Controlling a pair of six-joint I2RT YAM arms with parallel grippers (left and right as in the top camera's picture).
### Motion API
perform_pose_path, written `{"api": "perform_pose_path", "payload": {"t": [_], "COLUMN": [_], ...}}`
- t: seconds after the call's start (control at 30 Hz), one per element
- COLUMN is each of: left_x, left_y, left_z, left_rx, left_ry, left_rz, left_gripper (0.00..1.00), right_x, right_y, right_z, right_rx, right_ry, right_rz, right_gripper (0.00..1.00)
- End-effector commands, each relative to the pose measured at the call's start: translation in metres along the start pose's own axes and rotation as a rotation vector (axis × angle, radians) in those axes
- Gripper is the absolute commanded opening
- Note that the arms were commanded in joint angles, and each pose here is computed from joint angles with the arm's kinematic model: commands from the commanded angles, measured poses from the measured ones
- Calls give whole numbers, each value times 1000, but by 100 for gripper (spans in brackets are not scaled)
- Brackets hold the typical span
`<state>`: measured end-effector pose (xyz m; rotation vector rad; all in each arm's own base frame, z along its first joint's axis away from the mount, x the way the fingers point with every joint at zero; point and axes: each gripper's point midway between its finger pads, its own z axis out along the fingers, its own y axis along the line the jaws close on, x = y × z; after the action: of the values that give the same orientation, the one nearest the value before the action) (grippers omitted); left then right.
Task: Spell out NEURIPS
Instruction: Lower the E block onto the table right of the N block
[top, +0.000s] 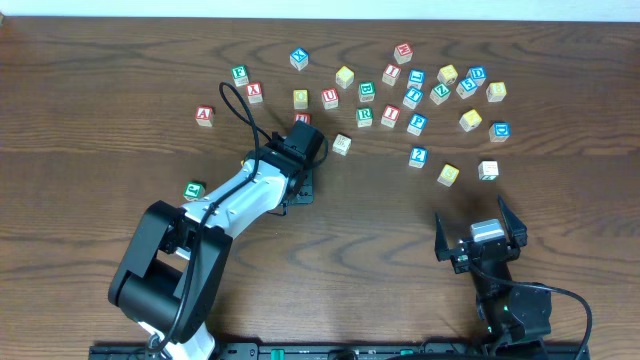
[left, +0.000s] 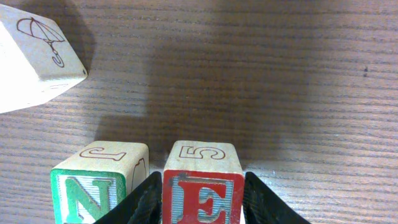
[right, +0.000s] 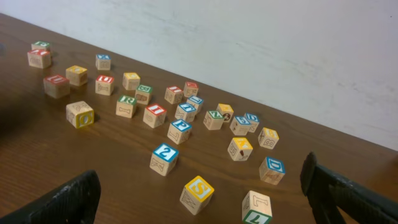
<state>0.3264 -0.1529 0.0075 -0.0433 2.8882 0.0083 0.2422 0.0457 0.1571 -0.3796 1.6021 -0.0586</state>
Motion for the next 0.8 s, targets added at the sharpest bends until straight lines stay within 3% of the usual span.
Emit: {"api": "perform_pose_path", "payload": {"t": [0.0,0.77], "left_x": [-12,-17], "left_y": [-5,-1], "left_z": [-10,-13], "left_rx": [24,-4], "left_ry": [-33,-46], "left_rz": [-11,-26], "left_gripper": [40,40], "right_x": [2,2], "right_y": [-4,-4], "right_z": [0,0], "right_rx": [19,20], "right_ry": [6,6], "right_rz": [15,15], "right_gripper": [99,99]}}
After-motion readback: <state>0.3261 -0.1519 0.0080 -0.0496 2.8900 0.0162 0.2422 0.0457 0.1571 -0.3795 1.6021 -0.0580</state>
